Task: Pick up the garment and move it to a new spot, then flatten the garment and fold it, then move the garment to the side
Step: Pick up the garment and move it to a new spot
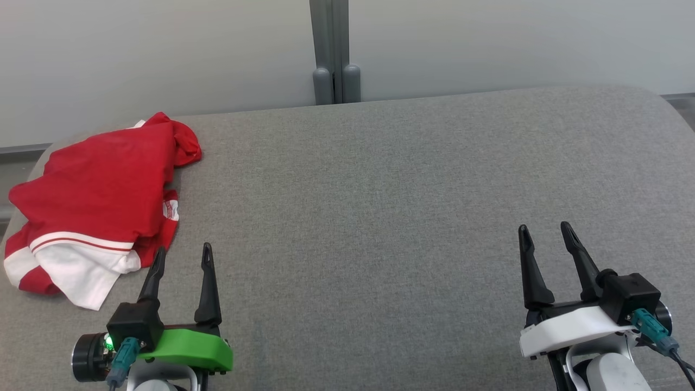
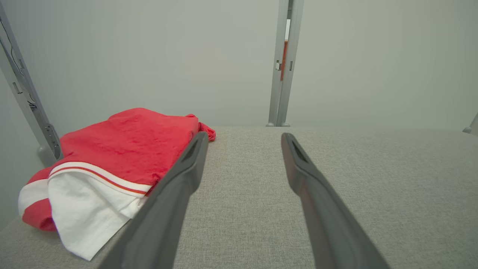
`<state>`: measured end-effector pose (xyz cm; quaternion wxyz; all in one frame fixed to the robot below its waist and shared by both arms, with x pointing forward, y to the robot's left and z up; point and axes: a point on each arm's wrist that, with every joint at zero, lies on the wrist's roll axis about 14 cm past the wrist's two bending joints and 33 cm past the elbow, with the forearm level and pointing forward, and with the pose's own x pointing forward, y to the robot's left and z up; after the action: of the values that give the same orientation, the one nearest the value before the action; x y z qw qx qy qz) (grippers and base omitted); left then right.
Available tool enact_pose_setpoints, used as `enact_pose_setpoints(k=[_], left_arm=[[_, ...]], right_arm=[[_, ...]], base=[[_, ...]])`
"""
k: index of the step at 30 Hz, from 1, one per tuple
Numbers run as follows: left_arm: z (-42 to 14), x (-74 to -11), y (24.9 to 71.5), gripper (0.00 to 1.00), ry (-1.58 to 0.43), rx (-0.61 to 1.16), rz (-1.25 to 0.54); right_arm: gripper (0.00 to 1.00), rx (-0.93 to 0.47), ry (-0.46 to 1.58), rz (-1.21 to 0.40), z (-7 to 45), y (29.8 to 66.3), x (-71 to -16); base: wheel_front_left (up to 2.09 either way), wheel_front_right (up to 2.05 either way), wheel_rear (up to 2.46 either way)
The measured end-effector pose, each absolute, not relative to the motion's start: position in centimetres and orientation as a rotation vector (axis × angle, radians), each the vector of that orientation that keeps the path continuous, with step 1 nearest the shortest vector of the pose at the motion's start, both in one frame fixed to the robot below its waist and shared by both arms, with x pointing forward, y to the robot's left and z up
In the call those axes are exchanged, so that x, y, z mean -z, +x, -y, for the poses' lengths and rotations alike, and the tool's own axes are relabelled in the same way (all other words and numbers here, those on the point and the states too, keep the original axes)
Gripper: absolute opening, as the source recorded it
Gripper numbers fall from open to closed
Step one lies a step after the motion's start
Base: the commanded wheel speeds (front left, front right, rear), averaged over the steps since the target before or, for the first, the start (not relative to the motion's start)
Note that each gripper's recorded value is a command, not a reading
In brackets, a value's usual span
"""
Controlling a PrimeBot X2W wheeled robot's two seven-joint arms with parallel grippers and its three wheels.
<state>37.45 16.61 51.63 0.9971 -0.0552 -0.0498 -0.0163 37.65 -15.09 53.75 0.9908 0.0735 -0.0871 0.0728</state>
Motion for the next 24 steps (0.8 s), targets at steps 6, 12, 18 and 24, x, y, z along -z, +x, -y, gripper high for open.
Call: enact_pose_setpoints(k=[6, 12, 18, 24], left_arm=[[-16.77, -51.67, 37.43, 1.0, -0.107, 0.028, 0.098], [-16.85, -51.67, 37.43, 1.0, -0.106, 0.025, 0.097], [-16.89, -51.68, 37.4, 1.0, -0.104, 0.025, 0.097], [-17.25, -51.54, 37.24, 1.0, -0.099, 0.018, 0.094]], right_arm=[[1.0, -0.146, 0.151, 0.172, 15.07, 37.66, -53.66], [1.0, -0.145, 0.155, 0.167, 15.07, 37.67, -53.5], [1.0, -0.146, 0.157, 0.165, 15.05, 37.69, -53.45], [1.0, -0.155, 0.16, 0.163, 14.73, 37.87, -53.41]], base=[[0.0, 0.0, 0.0], [0.0, 0.0, 0.0], [0.0, 0.0, 0.0], [0.0, 0.0, 0.0]])
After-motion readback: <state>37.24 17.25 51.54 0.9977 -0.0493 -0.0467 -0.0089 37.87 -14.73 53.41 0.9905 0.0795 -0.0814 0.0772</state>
